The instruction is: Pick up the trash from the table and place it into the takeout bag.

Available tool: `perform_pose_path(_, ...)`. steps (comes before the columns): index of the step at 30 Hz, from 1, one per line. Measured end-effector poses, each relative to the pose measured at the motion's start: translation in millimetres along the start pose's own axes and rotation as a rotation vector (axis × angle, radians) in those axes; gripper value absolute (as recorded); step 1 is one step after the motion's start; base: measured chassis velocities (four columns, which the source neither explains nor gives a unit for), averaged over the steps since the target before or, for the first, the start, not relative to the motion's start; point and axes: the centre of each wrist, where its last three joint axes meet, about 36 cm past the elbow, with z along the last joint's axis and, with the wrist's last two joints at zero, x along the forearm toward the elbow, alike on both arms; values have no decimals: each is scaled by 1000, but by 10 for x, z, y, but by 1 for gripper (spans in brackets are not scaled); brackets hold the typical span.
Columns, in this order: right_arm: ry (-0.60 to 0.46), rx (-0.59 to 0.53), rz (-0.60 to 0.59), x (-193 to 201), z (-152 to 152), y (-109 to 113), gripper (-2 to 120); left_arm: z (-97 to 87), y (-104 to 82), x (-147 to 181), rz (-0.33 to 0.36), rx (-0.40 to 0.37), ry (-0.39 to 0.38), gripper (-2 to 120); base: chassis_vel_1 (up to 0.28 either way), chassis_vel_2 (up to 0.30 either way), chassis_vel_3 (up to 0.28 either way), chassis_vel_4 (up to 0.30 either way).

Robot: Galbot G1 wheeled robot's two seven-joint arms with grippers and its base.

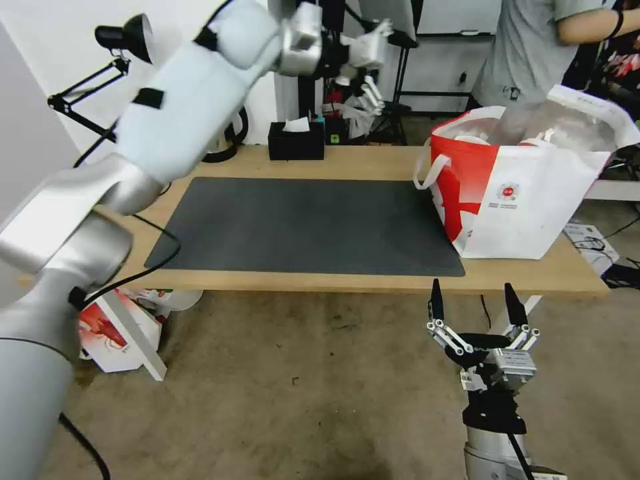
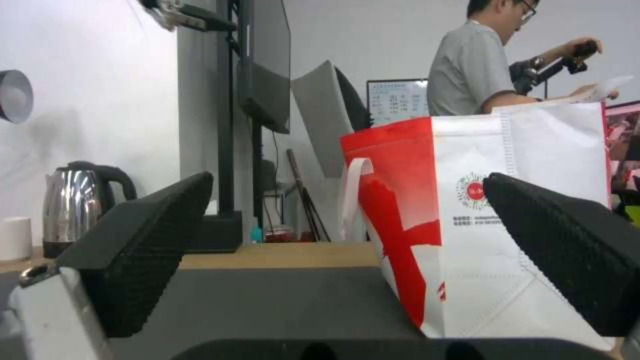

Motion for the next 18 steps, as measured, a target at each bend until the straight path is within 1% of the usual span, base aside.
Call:
perform_pose_path(1,0,0,0,0,0,0,100,17,-14,122,-20,7,4,100,0,0,0,0)
perform_pose_path(2,0,0,0,0,0,0,100,17,-14,122,-20,7,4,100,0,0,0,0)
perform_pose_path(5,0,0,0,0,0,0,100,23,-57,370,-69,19,1,100,0,0,0,0)
perform_pose_path(6,0,0,0,0,0,0,100,24,-82,495,-96,25,1,100,0,0,0,0)
perform_pose_path(7,0,0,0,0,0,0,100,24,-82,495,-96,25,1,100,0,0,0,0)
perform_pose_path(8,0,0,0,0,0,0,100,24,-100,556,-111,30,3,100,0,0,0,0)
perform_pose_path(10,0,0,0,0,0,0,100,21,-190,762,-160,47,2,100,0,0,0,0)
perform_pose_path(11,0,0,0,0,0,0,100,6,-253,915,-198,56,3,100,0,0,0,0)
perform_pose_path(12,0,0,0,0,0,0,100,6,-253,915,-198,56,3,100,0,0,0,0)
perform_pose_path(14,0,0,0,0,0,0,100,-26,-342,1092,-245,64,3,100,0,0,0,0)
perform_pose_path(15,0,0,0,0,0,0,100,-54,-416,1210,-278,70,3,100,0,0,0,0)
perform_pose_path(16,0,0,0,0,0,0,100,-54,-416,1210,-278,70,3,100,0,0,0,0)
perform_pose_path(18,0,0,0,0,0,0,100,-97,-555,1389,-347,79,0,100,0,0,0,0)
